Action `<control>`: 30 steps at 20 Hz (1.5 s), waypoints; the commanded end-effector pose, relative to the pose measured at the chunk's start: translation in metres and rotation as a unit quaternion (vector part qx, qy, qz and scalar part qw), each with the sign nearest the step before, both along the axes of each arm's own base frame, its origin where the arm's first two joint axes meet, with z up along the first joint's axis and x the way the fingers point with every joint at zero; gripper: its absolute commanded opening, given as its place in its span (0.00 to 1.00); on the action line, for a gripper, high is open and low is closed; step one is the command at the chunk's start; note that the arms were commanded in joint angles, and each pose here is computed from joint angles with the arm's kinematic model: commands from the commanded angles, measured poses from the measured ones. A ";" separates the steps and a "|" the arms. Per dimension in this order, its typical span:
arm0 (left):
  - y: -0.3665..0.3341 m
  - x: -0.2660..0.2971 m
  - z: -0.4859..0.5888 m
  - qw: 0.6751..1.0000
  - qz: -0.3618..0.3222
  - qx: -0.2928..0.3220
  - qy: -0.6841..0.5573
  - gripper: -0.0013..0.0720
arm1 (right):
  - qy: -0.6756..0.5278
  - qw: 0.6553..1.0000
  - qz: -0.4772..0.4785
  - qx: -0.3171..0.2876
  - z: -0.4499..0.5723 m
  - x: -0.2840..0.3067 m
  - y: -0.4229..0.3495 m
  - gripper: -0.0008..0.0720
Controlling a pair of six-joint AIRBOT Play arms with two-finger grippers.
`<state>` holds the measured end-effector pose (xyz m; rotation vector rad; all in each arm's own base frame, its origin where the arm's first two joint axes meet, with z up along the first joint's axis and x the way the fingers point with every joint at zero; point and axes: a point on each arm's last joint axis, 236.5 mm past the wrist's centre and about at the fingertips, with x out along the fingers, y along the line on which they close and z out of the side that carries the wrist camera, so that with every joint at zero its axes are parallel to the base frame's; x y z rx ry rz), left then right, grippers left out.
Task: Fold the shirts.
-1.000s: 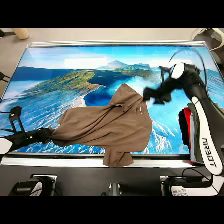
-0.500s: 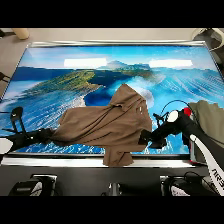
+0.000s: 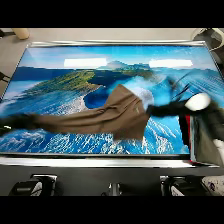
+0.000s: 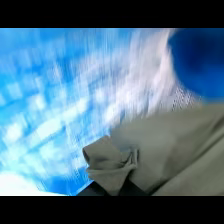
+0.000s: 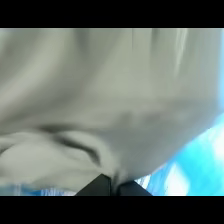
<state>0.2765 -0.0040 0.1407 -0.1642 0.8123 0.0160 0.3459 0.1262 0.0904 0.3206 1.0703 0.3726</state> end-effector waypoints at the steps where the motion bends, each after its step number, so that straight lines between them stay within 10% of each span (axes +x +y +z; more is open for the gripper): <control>1: 0.022 -0.024 0.182 0.978 0.034 0.052 -0.198 0.07 | -0.365 0.922 -0.106 -0.075 0.273 -0.020 -0.070 0.03; 4: 0.018 -0.080 0.309 0.929 0.062 0.006 -0.364 0.07 | -0.527 0.830 -0.178 -0.044 0.405 -0.121 -0.103 0.03; 7: 0.010 -0.105 0.334 0.916 0.057 -0.014 -0.397 0.07 | -0.551 0.813 -0.184 -0.035 0.419 -0.168 -0.108 0.03; 18: -0.015 -0.044 -0.005 0.993 0.005 -0.044 0.113 0.07 | -0.072 0.975 -0.100 -0.187 0.132 -0.010 -0.101 0.03; 28: -0.051 0.074 -0.169 0.954 -0.026 -0.141 0.264 0.07 | 0.015 0.990 -0.136 -0.019 -0.051 0.153 -0.026 0.04; 30: -0.051 0.108 -0.168 0.954 -0.028 -0.146 0.259 0.27 | 0.007 0.990 -0.141 -0.015 -0.047 0.156 -0.027 0.49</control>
